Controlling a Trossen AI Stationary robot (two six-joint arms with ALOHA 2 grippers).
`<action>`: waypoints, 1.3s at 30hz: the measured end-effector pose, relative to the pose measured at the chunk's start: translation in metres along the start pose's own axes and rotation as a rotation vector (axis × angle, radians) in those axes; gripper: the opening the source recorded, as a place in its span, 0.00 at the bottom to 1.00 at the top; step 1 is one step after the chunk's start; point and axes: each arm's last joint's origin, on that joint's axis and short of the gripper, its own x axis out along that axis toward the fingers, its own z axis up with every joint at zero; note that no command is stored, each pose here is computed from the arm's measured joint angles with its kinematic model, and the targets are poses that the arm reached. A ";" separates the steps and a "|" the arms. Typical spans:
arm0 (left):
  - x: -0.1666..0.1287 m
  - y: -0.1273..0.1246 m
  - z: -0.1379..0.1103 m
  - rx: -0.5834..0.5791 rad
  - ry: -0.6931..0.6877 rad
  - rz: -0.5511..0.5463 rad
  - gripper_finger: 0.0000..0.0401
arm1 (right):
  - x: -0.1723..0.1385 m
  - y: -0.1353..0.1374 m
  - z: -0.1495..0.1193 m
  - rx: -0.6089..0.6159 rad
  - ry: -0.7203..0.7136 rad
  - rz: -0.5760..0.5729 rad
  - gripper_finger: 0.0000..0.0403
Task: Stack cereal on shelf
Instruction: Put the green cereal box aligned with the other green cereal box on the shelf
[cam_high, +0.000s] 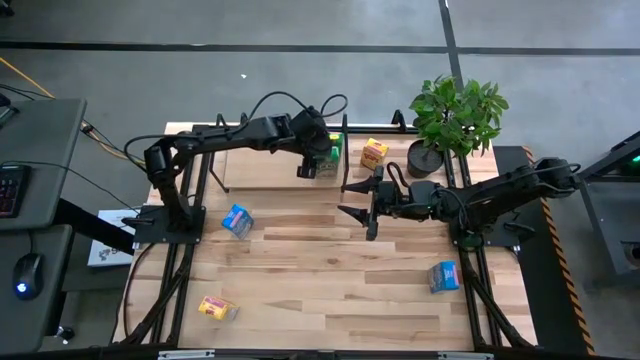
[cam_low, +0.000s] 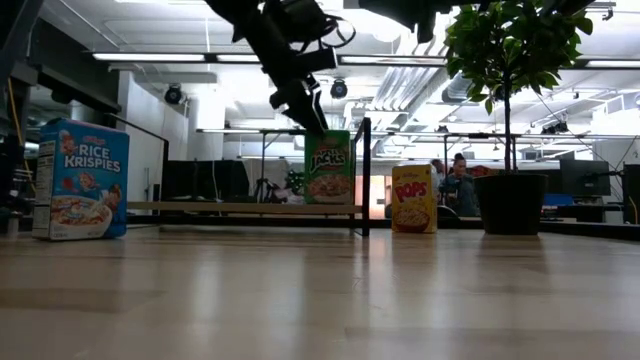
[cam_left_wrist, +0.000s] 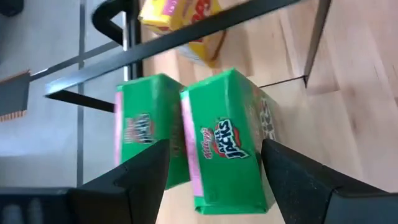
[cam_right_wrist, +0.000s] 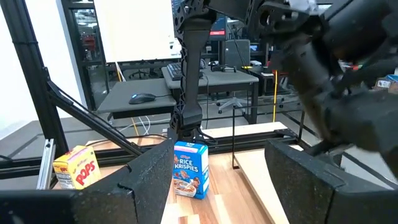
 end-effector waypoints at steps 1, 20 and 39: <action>-0.003 0.002 0.002 0.000 -0.001 0.003 0.61 | 0.000 0.000 0.000 0.000 0.000 0.000 0.61; -0.089 0.019 -0.053 -0.329 -0.098 -0.128 0.29 | 0.000 0.000 0.000 -0.004 -0.002 -0.001 0.61; 0.035 -0.043 -0.089 -0.378 -0.161 -0.081 0.00 | 0.000 0.000 0.000 0.002 0.004 0.001 0.61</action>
